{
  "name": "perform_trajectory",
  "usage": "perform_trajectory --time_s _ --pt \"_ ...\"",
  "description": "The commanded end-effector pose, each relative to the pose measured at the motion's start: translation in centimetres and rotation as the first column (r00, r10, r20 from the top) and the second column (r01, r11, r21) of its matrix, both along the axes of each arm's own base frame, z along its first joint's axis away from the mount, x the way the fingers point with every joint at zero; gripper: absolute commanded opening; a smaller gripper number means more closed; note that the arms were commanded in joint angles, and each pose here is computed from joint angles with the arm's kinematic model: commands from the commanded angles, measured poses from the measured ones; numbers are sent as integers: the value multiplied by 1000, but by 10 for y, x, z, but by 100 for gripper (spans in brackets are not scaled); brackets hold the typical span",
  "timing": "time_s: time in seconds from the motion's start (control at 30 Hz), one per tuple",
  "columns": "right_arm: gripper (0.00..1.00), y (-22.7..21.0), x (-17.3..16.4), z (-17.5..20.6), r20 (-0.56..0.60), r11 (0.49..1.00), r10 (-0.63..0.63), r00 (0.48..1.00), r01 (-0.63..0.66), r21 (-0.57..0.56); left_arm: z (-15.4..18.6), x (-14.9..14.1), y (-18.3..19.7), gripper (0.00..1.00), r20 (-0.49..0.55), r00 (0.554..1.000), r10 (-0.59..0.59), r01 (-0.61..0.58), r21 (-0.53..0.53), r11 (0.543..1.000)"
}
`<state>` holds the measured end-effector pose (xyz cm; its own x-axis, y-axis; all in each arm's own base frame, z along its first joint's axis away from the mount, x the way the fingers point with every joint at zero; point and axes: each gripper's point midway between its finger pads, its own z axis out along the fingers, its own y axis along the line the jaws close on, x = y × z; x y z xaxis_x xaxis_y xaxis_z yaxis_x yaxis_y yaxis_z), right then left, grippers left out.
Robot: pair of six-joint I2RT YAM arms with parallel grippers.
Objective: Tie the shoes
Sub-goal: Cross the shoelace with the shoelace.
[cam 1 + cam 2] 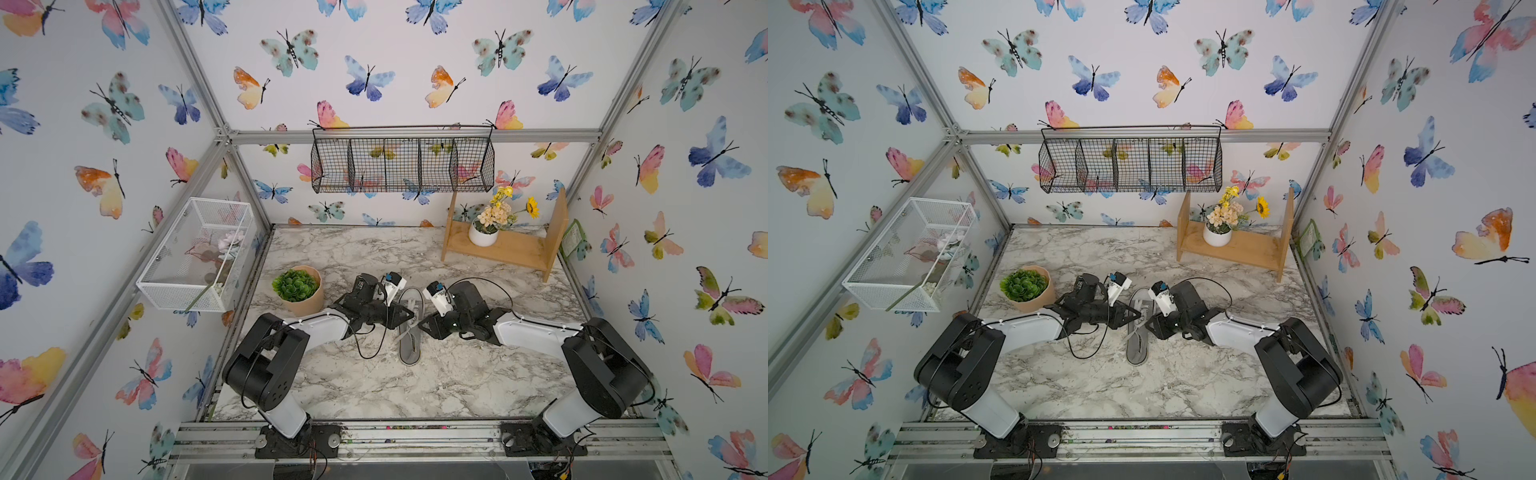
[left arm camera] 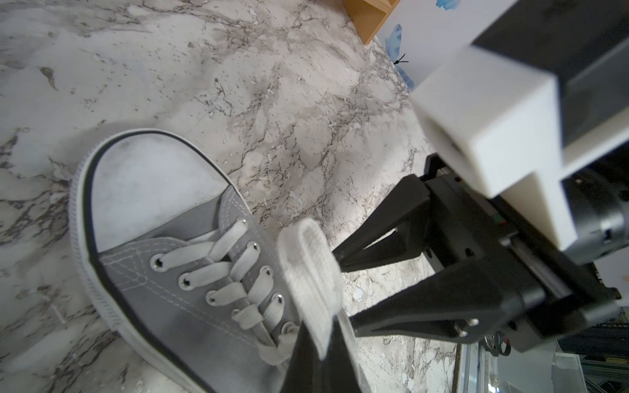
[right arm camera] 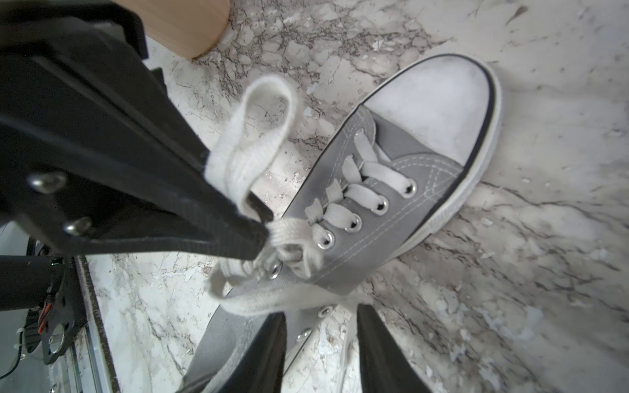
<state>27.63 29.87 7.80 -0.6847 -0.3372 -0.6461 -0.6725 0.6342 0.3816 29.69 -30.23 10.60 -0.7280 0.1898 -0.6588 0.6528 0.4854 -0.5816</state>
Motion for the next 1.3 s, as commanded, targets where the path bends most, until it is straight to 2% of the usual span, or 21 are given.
perform_trajectory --time_s 0.0,0.17,0.3,0.7,0.83,1.03,1.27 --pt "42 -9 3 2 75 999 27 997 -24 -39 -1 -2 0 0 -5 1000 -27 27 -1 1000" --pt "51 3 3 11 143 993 118 983 -118 -9 -3 -3 0 0 -11 1000 -30 30 2 1000" --pt "56 7 6 9 186 985 173 967 -171 -30 -1 -2 0 0 -11 999 -31 31 -2 1000" --pt "55 25 8 5 191 933 345 919 -358 34 -1 -2 -2 0 -16 999 -43 43 -2 999" --pt "55 27 12 3 201 928 360 911 -372 22 0 -2 -2 0 -16 999 -46 46 -4 999" --pt "49 30 17 1 208 927 363 909 -375 22 2 -1 -3 0 -13 999 -47 46 -8 999" --pt "52 23 23 4 217 940 330 919 -341 12 2 -1 -3 0 -14 999 -43 43 -3 999"
